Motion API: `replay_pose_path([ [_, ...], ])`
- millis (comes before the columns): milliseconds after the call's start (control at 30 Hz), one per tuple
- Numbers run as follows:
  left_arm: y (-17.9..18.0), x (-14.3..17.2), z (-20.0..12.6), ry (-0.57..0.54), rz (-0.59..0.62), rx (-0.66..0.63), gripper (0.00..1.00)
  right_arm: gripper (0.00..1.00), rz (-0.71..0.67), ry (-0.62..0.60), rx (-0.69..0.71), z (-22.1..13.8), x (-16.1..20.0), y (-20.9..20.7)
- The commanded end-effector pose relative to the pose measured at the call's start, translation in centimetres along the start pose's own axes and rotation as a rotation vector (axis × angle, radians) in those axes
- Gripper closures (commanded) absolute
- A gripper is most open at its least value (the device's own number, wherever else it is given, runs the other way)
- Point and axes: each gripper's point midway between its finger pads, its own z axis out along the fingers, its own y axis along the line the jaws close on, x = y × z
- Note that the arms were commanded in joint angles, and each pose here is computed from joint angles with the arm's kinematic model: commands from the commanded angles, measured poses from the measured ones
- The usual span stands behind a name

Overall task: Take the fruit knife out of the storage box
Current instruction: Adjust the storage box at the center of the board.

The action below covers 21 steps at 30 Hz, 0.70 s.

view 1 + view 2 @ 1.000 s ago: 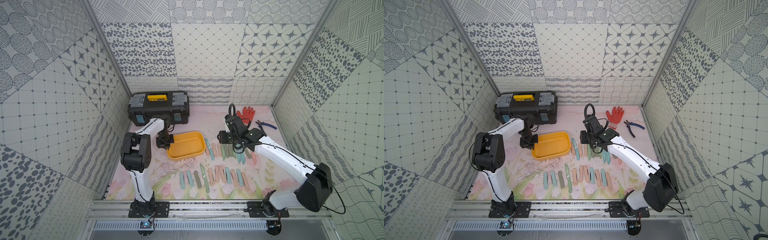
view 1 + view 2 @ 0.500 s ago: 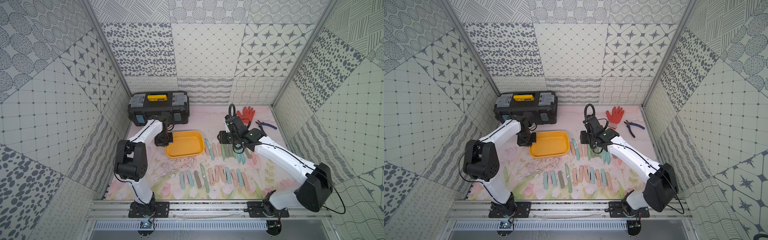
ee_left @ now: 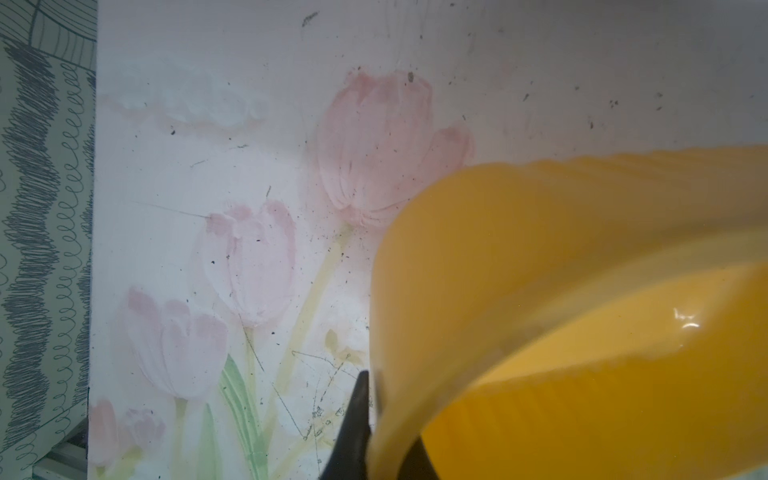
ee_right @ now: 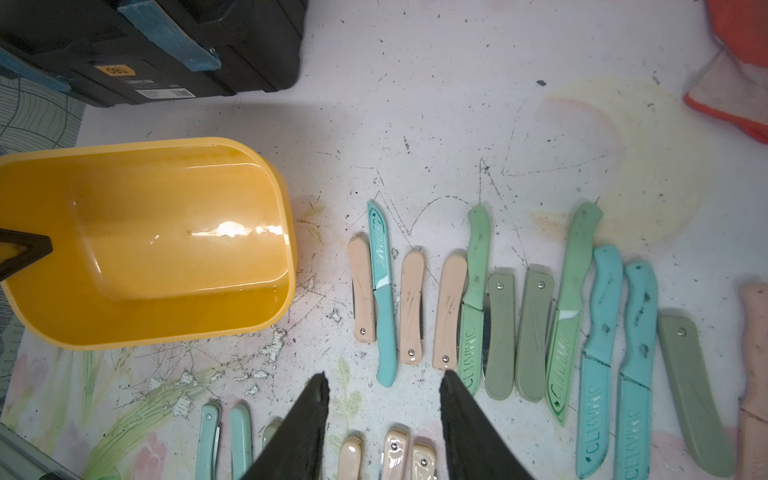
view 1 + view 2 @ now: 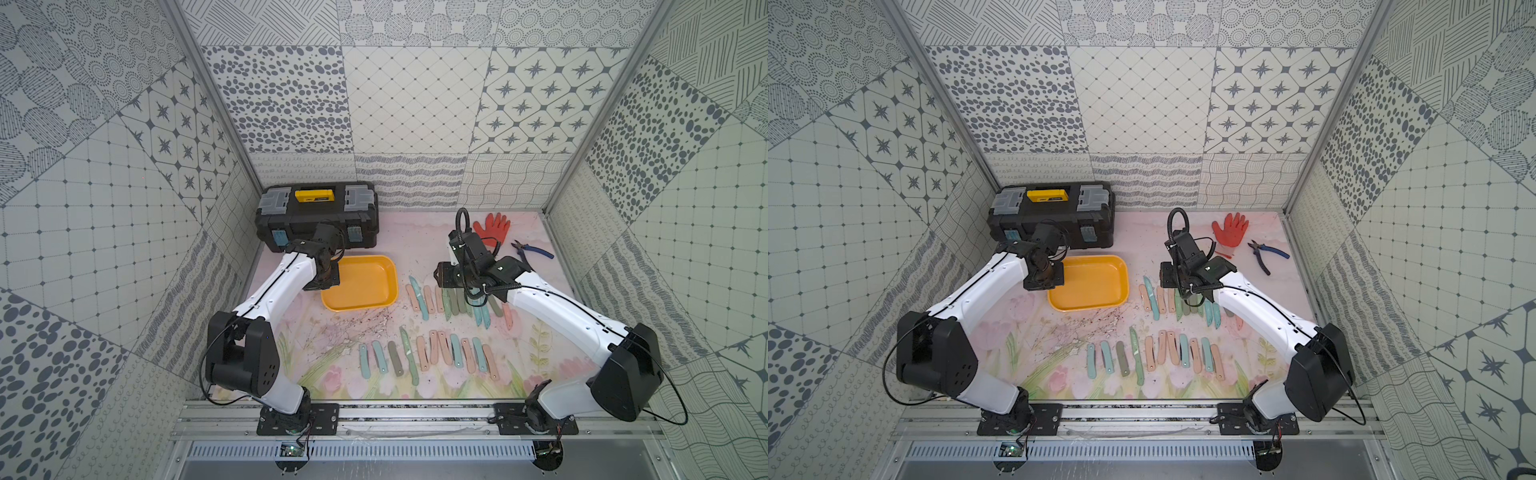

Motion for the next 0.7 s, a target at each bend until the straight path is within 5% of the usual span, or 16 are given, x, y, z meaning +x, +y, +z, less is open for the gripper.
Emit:
replay_pose_path([
  [0, 0.3, -2.3, -1.5, -0.203, 0.023, -0.017, 1.0, 0.53, 0.013, -0.019, -0.014, 0.3, -0.5, 0.4],
  [667, -1.3, -1.1, -0.7, -0.134, 0.115, 0.027, 1.0, 0.53, 0.018, 0.0, -0.016, 0.8, -0.2, 0.5],
])
